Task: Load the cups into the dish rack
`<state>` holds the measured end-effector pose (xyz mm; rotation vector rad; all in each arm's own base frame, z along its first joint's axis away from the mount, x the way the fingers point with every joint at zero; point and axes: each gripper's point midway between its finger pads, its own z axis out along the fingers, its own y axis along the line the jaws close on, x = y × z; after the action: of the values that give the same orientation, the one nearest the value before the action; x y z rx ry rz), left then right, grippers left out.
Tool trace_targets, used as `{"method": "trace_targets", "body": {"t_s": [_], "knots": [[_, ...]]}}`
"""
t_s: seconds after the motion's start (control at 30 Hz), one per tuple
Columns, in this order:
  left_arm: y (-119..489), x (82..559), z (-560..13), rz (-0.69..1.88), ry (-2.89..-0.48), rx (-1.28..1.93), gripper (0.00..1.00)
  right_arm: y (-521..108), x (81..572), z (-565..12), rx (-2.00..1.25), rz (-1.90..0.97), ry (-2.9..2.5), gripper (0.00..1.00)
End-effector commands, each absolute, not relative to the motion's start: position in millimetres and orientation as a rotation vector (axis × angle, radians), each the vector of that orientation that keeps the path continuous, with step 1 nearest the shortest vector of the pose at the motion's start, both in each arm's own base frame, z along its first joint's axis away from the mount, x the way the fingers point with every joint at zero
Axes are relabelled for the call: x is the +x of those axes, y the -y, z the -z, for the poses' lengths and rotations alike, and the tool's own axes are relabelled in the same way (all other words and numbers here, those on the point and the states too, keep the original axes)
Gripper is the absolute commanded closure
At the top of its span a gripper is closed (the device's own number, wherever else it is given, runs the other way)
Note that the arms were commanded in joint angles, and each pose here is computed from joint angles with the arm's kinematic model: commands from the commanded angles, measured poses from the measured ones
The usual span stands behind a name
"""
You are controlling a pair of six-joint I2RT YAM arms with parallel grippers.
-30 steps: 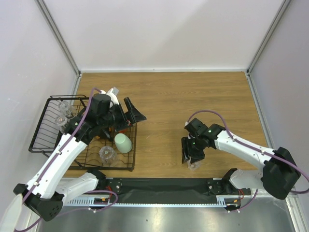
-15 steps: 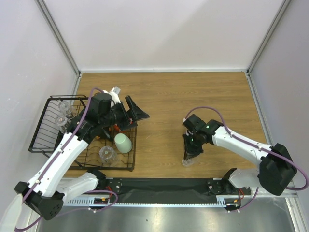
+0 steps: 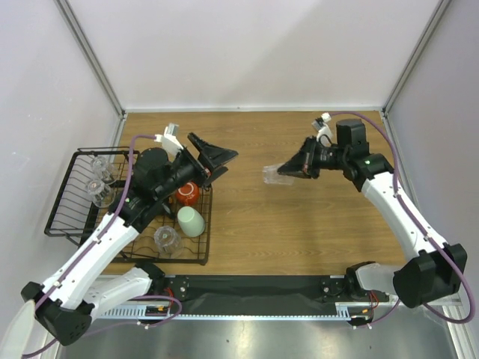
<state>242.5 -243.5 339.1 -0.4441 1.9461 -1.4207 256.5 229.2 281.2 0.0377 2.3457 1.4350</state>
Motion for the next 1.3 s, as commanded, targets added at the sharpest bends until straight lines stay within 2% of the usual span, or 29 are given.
{"method": "trace_targets", "body": {"t_s": [0.0,0.2,0.3,0.5,0.57,0.77,0.83,0.9,1.07,1.27], "knots": [[247.0,246.5,-422.3,1.414,-1.618,-0.301,0.03,-263.8,242.4,-359.0,-0.149,-1.824,-2.15,1.0],[245.1,234.0,-466.4,1.309,-1.412,-0.179,0.04,-281.9,243.9,-390.4,-0.199,-1.931,-2.107,1.0],[235.1,225.1,-481.2,1.17,-1.341,-0.08,0.04,-289.4,236.9,-406.4,-0.259,-1.992,-2.053,1.0],[217.7,215.4,-487.5,1.122,-1.263,-0.053,0.03,-286.6,229.4,-439.3,-0.239,-2.051,-1.977,1.0],[208.8,207.2,-499.5,1.155,-1.181,-0.067,0.03,-281.2,229.3,-452.7,-0.22,-2.056,-1.907,1.0],[216.8,211.3,-490.3,1.228,-1.171,-0.117,0.02,-269.2,225.6,-493.8,-0.087,-2.231,-1.691,1.0],[221.4,211.3,-489.4,1.277,-1.155,-0.15,0.05,-267.2,222.3,-501.7,-0.057,-2.301,-1.611,1.0],[224.7,208.6,-494.0,1.311,-1.092,-0.176,0.08,-270.6,222.1,-498.0,-0.034,-2.342,-1.601,1.0],[239.7,206.0,-504.3,1.364,-1.049,-0.127,0.06,-271.8,215.8,-506.0,-0.022,-2.442,-1.517,1.0],[251.9,207.4,-497.3,1.406,-1.067,-0.118,0.07,-271.0,210.1,-511.4,-0.041,-2.469,-1.485,1.0]]}}
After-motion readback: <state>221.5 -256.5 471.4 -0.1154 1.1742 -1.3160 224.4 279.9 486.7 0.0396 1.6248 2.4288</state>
